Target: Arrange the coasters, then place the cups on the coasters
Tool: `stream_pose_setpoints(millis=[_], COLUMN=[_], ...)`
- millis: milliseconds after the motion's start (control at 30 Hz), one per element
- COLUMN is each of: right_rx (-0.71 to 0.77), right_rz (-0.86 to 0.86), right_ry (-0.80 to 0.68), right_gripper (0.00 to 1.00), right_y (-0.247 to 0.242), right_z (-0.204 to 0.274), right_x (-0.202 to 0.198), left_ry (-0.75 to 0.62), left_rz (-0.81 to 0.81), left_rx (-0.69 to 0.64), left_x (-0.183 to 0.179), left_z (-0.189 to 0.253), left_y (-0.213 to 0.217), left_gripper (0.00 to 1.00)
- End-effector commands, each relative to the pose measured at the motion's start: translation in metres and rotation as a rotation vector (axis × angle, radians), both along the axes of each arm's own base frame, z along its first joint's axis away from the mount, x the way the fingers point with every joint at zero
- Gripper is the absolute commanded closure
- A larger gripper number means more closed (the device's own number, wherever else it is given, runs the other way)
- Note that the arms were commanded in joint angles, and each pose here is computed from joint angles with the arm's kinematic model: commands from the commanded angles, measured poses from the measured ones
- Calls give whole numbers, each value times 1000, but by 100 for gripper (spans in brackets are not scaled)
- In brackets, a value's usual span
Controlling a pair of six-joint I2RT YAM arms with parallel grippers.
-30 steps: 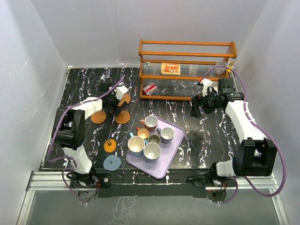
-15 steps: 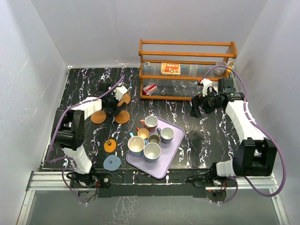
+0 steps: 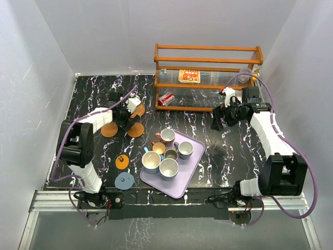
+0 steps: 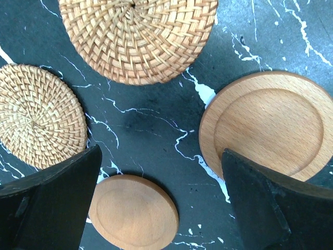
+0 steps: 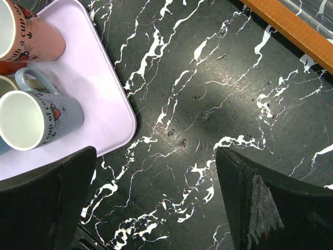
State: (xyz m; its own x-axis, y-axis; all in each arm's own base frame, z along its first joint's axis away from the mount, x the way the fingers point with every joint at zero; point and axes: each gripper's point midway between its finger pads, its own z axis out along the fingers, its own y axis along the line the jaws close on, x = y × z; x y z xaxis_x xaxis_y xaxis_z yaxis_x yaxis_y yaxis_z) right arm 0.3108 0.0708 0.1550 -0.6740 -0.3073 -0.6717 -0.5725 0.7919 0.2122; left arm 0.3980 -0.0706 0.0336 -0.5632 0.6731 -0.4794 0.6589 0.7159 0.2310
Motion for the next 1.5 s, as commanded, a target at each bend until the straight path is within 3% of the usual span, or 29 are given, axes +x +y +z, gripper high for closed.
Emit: stream_pose_setpoints(millis=[0, 200, 500, 867, 1100, 1467], right_rx=[13, 15, 22, 34, 41, 33], right_rz=[-2, -1, 2, 9, 14, 10], right_ry=[-70, -77, -90, -110, -107, -104], right_gripper=[2, 2, 2, 2, 2, 2], right_y=[0, 1, 2, 4, 6, 4], right_z=[19, 21, 26, 31, 29, 26], right_x=[9, 9, 8, 5, 4, 4], left_ry=[43, 48, 133, 306, 352, 327], left_rz=[21, -8, -223, -454, -514, -479], left_rx=[4, -73, -123, -61, 21, 58], left_x=[-15, -28, -108, -198, -215, -215], left_z=[15, 40, 48, 28, 9, -18], left_y=[7, -6, -16, 0, 16, 24], left_gripper=[2, 2, 2, 3, 3, 1])
